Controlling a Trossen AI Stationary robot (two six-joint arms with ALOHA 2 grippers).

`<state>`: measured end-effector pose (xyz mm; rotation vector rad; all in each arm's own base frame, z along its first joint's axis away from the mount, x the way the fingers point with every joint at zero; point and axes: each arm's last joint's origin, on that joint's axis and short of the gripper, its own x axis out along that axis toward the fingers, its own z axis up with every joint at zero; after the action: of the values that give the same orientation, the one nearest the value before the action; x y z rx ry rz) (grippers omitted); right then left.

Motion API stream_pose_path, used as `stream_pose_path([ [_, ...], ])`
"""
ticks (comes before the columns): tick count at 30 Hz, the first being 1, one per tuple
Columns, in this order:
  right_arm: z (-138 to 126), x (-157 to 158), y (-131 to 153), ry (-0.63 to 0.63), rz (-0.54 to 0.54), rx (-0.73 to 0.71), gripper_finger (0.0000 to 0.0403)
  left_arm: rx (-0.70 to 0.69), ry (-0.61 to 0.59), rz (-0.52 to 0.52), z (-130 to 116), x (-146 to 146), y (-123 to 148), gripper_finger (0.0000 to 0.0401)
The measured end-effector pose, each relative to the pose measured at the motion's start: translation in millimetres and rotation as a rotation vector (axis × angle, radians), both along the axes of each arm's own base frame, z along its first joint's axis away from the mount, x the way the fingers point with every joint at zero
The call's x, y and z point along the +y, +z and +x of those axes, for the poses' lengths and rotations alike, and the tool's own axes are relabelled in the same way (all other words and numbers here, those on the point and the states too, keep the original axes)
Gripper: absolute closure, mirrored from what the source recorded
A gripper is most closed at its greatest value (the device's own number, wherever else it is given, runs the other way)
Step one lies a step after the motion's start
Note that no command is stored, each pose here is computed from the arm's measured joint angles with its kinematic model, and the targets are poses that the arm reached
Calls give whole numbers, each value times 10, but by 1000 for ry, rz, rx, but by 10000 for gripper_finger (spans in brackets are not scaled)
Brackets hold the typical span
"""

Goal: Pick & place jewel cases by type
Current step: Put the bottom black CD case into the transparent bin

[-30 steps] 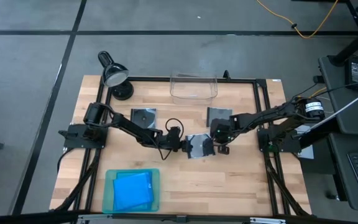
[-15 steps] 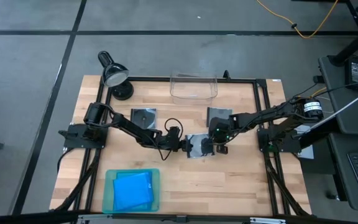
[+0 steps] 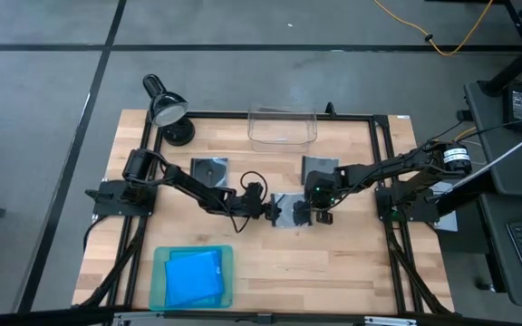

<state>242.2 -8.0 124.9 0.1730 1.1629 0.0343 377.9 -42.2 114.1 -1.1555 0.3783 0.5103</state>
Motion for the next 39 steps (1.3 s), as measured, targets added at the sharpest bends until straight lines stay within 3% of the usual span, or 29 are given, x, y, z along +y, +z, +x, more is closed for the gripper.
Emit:
stream_pose_path([
  [12, -4, 0, -3, 4, -2, 1, 395, -23, -14, 11, -6, -6, 106, 159],
  [22, 6, -1, -1, 3, -4, -10, 395, -165, -11, 108, 2, 18, 571, 160],
  [31, 26, -2, 5, 2, -7, -31, 395, -156, -9, 127, -17, 65, 612, 160],
  [39, 66, -6, 4, 1, -12, -60, 396, -191, -61, 210, 108, 141, 806, 160],
])
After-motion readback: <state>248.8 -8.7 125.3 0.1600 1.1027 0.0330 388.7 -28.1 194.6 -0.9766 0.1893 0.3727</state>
